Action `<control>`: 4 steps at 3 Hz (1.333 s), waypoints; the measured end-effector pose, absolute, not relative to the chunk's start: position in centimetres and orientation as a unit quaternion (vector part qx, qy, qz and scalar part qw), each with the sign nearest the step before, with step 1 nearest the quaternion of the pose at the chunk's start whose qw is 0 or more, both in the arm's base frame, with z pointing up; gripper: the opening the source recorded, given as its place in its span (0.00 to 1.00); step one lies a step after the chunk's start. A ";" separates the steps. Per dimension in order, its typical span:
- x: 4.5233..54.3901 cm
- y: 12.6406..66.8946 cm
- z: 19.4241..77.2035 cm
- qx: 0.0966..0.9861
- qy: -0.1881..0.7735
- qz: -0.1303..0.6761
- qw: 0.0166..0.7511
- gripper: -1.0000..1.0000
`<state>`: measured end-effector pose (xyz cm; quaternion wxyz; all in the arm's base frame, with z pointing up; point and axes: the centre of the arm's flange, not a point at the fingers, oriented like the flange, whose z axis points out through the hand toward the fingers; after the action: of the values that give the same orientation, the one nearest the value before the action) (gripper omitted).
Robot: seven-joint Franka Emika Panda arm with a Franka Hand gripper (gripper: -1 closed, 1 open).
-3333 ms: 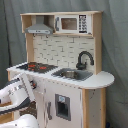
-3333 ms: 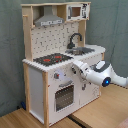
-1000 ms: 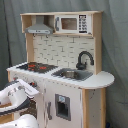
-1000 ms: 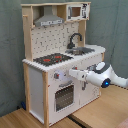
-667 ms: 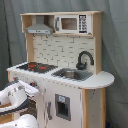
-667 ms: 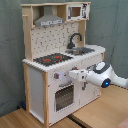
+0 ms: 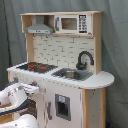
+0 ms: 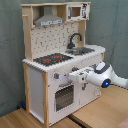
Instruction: Play with the kitchen
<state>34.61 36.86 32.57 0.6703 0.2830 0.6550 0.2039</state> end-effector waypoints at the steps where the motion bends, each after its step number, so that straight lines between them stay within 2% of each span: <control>1: 34.6 36.9 32.6 0.288 0.652 0.209 0.669 0.00; 2: 34.5 37.0 32.6 0.289 0.652 0.210 0.669 1.00; 4: 34.4 37.2 32.6 0.349 0.623 0.275 0.644 1.00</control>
<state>34.39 37.18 32.58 0.6441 0.3485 0.6230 0.2748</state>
